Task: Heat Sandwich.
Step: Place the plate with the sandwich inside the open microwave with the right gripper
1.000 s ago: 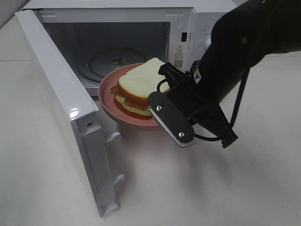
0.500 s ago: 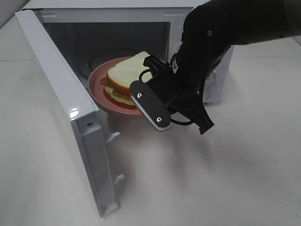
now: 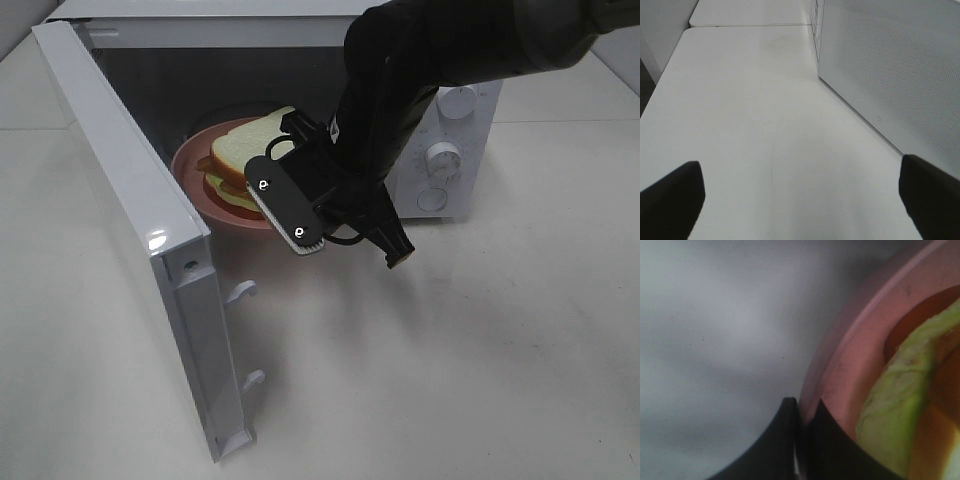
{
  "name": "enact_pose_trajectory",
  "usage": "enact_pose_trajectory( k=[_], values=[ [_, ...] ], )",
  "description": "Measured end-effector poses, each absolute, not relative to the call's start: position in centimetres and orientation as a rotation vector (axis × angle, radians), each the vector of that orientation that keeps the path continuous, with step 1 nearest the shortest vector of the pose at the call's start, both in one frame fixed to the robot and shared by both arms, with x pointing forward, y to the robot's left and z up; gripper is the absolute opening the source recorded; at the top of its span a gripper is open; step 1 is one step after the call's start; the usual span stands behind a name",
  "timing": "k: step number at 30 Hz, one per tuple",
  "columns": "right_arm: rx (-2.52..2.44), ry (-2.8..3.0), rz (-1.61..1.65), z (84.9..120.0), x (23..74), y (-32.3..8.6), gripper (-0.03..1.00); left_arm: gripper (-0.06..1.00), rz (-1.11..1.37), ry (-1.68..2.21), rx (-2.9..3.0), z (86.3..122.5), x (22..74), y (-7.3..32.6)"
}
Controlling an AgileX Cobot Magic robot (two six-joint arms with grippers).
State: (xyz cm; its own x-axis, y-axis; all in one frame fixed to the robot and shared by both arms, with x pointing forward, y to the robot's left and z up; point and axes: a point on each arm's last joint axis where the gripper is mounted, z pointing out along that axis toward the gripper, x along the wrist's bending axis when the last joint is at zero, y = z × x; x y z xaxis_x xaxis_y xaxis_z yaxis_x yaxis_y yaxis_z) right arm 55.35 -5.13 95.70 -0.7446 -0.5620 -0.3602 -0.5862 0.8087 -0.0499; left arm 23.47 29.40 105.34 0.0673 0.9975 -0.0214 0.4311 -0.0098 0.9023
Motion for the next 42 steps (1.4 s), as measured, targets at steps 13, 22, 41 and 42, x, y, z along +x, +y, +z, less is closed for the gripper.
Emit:
enact_pose_trajectory(
  k=[13, 22, 41, 42],
  values=[
    [-0.777, 2.657, 0.112, 95.5, 58.2, -2.9, 0.04, 0.99, 0.907, 1.474, 1.556, 105.3, 23.5, 29.4],
    [-0.742, 2.67, 0.114, 95.1, 59.6, -1.7, 0.04, 0.99, 0.907, 1.474, 1.556, 105.3, 23.5, 29.4],
    [-0.59, 2.652, 0.134, 94.9, 63.2, 0.7, 0.04, 0.99, 0.907, 1.474, 1.556, 105.3, 23.5, 29.4],
    [-0.59, 2.652, 0.134, 94.9, 63.2, 0.7, 0.04, 0.99, 0.907, 1.474, 1.556, 105.3, 23.5, 29.4]
  ],
)
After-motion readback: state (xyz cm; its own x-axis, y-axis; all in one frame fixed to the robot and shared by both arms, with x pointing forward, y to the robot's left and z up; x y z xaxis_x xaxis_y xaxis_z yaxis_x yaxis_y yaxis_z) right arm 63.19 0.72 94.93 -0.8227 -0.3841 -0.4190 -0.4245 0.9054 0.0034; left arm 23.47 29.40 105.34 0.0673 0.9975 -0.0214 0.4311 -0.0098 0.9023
